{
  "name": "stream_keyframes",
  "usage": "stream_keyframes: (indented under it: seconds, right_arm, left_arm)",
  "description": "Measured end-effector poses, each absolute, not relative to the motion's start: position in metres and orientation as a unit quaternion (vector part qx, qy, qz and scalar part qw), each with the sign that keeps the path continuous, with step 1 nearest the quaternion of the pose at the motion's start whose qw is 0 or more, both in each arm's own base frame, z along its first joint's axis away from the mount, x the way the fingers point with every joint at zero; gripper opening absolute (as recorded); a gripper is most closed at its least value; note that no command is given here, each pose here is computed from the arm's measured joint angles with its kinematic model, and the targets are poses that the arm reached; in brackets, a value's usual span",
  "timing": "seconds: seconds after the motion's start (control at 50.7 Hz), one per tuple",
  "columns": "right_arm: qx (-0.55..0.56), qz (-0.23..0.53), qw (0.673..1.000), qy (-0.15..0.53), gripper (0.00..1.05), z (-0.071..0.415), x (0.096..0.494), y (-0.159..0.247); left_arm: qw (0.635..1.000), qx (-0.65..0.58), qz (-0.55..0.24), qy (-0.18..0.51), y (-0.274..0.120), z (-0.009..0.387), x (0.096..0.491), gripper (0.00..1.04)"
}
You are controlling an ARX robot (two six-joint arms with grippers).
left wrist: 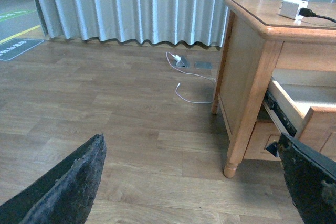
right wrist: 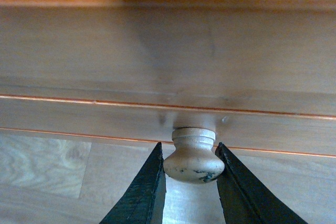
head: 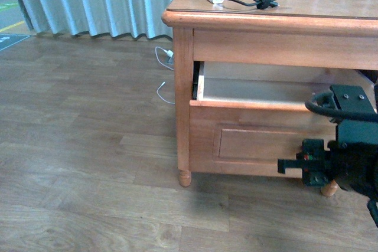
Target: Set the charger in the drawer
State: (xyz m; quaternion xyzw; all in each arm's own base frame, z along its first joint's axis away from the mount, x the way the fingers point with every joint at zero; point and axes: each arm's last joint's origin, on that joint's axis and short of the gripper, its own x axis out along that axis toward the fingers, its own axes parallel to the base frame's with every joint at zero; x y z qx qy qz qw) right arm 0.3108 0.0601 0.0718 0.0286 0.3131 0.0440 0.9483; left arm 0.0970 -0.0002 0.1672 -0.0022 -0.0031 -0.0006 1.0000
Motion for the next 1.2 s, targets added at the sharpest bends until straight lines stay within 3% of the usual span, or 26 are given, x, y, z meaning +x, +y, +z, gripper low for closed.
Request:
stream_keyframes:
  seconds: [0.355, 0.512, 0.749, 0.985, 1.202]
  right_arm:
    - [0.036, 0.077, 0.938, 0.337, 0.25, 0.08, 0.263, 0.056]
    - [0.048, 0.075, 0.95, 0.298, 0.6, 0.11, 0.257, 0.055]
    - [0.066, 0.081, 0.956, 0.274, 0.98, 0.147, 0.242, 0.042]
    - [0.089, 0.067, 0.97, 0.216, 0.97, 0.198, 0.214, 0.009]
    - [0.096, 0.051, 0.977, 0.182, 0.97, 0.216, 0.179, -0.013]
  left_arm:
    - [1.0, -0.002, -0.001, -0.003, 0.0, 0.167, 0.097, 0.99]
    - [1.0, -0.002, -0.001, -0.003, 0.0, 0.167, 0.097, 0.99]
    - [1.0, -0.002, -0.001, -0.003, 0.0, 0.167, 0.097, 0.99]
    - [1.0, -0.002, -0.001, -0.003, 0.0, 0.167, 0.097, 0.99]
    - [1.0, -0.002, -0.001, -0.003, 0.0, 0.167, 0.097, 0.99]
